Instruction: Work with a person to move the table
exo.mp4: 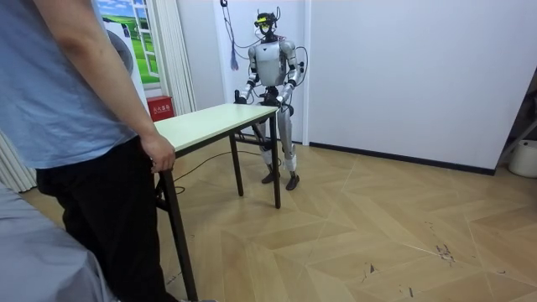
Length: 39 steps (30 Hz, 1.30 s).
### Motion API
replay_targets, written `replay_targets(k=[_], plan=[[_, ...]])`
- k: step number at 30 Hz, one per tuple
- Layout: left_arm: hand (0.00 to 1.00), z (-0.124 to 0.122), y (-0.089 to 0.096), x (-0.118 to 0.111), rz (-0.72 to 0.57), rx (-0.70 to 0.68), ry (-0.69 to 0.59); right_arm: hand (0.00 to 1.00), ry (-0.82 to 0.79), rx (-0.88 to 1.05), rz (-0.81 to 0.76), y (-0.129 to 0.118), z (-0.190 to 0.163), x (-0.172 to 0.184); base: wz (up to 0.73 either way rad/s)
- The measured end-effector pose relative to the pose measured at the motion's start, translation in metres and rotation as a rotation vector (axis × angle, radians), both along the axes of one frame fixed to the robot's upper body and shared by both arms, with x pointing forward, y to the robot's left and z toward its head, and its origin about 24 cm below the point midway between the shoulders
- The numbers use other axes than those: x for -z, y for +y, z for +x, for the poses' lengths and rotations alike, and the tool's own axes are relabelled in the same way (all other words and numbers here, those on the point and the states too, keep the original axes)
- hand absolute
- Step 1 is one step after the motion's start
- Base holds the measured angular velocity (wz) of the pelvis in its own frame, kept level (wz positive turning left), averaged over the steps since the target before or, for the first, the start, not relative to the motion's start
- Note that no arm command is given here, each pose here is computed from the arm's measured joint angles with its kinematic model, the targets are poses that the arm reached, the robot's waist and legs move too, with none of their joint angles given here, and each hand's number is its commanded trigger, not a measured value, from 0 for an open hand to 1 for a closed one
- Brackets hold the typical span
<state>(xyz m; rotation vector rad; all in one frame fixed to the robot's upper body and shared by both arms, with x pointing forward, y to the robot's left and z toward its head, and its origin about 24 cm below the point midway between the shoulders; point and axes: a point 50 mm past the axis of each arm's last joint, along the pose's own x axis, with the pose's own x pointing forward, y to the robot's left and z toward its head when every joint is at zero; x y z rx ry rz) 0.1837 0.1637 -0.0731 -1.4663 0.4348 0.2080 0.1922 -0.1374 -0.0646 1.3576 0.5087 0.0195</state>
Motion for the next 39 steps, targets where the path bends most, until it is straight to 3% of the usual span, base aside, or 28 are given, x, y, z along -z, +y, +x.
replay_targets(k=[1, 2, 3, 9, 15, 39], plan=[[0.82, 0.001, 0.0, 0.0, 0.001, 0.0, 0.004, 0.3, 0.002, 0.001, -0.001, 0.0, 0.0, 0.0, 0.0], [0.96, 0.001, 0.0, 0.0, 0.002, 0.0, 0.007, 0.59, 0.003, 0.001, -0.001, 0.0, 0.0, 0.0, 0.0], [1.0, 0.001, 0.0, 0.0, 0.002, 0.001, 0.008, 1.0, 0.001, 0.002, 0.0, 0.0, 0.0, -0.001, 0.0], [1.0, 0.004, -0.001, -0.001, 0.0, 0.001, 0.002, 1.0, -0.001, 0.006, 0.01, 0.003, 0.001, -0.002, 0.01], [1.0, 0.004, -0.009, 0.003, -0.024, 0.0, 0.02, 1.0, 0.115, 0.039, -0.03, 0.003, 0.004, 0.003, 0.04], [1.0, 0.004, -0.021, 0.006, 0.075, 0.031, 0.02, 1.0, 0.101, 0.093, -0.074, 0.003, 0.007, 0.003, 0.0]])
